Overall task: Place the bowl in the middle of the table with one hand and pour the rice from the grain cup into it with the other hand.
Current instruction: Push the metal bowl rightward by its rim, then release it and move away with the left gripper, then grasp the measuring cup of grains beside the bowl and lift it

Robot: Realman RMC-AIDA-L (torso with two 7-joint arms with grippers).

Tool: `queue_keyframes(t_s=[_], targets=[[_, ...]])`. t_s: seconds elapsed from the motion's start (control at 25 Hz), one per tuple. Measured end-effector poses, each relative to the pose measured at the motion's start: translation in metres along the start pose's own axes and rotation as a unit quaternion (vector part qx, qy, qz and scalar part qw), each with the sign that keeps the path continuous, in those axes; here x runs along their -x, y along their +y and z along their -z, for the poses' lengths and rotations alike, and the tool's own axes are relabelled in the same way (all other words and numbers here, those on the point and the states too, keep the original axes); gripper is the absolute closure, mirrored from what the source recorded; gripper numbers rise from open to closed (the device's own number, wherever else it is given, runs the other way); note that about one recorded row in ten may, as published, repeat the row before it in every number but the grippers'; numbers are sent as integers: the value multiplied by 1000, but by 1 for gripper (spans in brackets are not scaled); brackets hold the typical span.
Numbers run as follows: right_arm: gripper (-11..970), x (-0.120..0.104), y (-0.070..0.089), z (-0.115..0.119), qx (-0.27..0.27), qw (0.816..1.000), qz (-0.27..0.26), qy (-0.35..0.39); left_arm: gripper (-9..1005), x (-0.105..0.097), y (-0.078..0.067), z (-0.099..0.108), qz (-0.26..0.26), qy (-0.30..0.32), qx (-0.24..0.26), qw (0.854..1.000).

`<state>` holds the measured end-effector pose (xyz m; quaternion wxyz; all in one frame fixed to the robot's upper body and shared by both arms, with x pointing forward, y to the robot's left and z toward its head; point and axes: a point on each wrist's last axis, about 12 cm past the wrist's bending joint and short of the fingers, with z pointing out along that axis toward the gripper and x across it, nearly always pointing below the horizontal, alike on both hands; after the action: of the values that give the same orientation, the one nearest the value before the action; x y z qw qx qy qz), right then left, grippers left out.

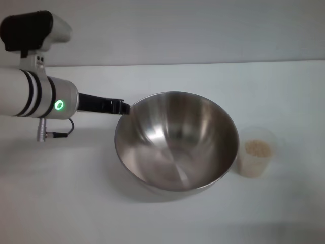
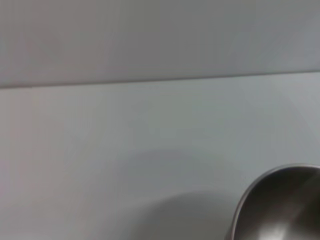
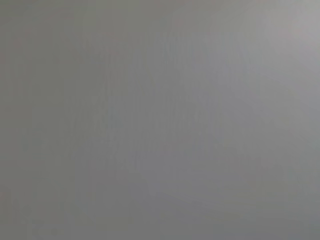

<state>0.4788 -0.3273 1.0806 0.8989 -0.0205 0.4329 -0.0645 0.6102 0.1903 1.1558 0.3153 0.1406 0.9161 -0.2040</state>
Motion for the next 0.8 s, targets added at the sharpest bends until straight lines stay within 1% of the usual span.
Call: queue_keyframes(t_s=[0.2, 0.24, 0.28, 0.32, 0.36, 0.4, 0.44, 0.48, 0.56, 0.6, 0.64, 0.68, 0.72, 0.76, 0.8], targets=[[308, 1, 0, 0, 1, 1000, 0, -3, 771, 7, 0, 13, -14, -33, 2, 999], [308, 1, 0, 0, 1, 1000, -1, -4, 765, 13, -1, 22, -25, -59, 6, 998], [308, 1, 1, 0, 1, 1000, -1, -4, 758, 13, -1, 22, -25, -59, 6, 998], [308, 1, 1, 0, 1, 1000, -1, -4, 751, 19, 1, 31, -38, -102, 15, 994], [308, 1, 1, 0, 1, 1000, -1, -4, 745, 19, 1, 31, -38, -102, 15, 994], [308, 1, 1, 0, 1, 1000, -1, -5, 738, 20, 3, 35, -44, -121, 22, 991], [308, 1, 1, 0, 0, 1000, -1, -5, 738, 24, 10, 42, -59, -168, 43, 983], [308, 1, 1, 0, 0, 1000, -1, -5, 739, 24, 10, 42, -59, -168, 43, 983], [308, 1, 0, 0, -1, 1000, -1, -5, 739, 27, 20, 49, -71, -222, 72, 970], [308, 1, 0, 0, -1, 1000, -1, -5, 739, 27, 26, 53, -78, -254, 92, 960], [308, 1, 0, 0, -3, 1000, 0, -3, 740, 27, 35, 60, -89, -313, 130, 937], [308, 1, 0, 0, -3, 1000, 0, -3, 740, 27, 35, 60, -89, -313, 130, 937], [308, 0, -1, 0, -3, 1000, 1, -2, 740, 21, 44, 64, -95, -380, 174, 904], [308, 0, -1, 0, -3, 1000, 1, -2, 740, 21, 44, 64, -95, -380, 174, 904], [309, 0, -1, 0, -4, 1000, 1, -1, 741, 15, 47, 64, -95, -411, 194, 885]])
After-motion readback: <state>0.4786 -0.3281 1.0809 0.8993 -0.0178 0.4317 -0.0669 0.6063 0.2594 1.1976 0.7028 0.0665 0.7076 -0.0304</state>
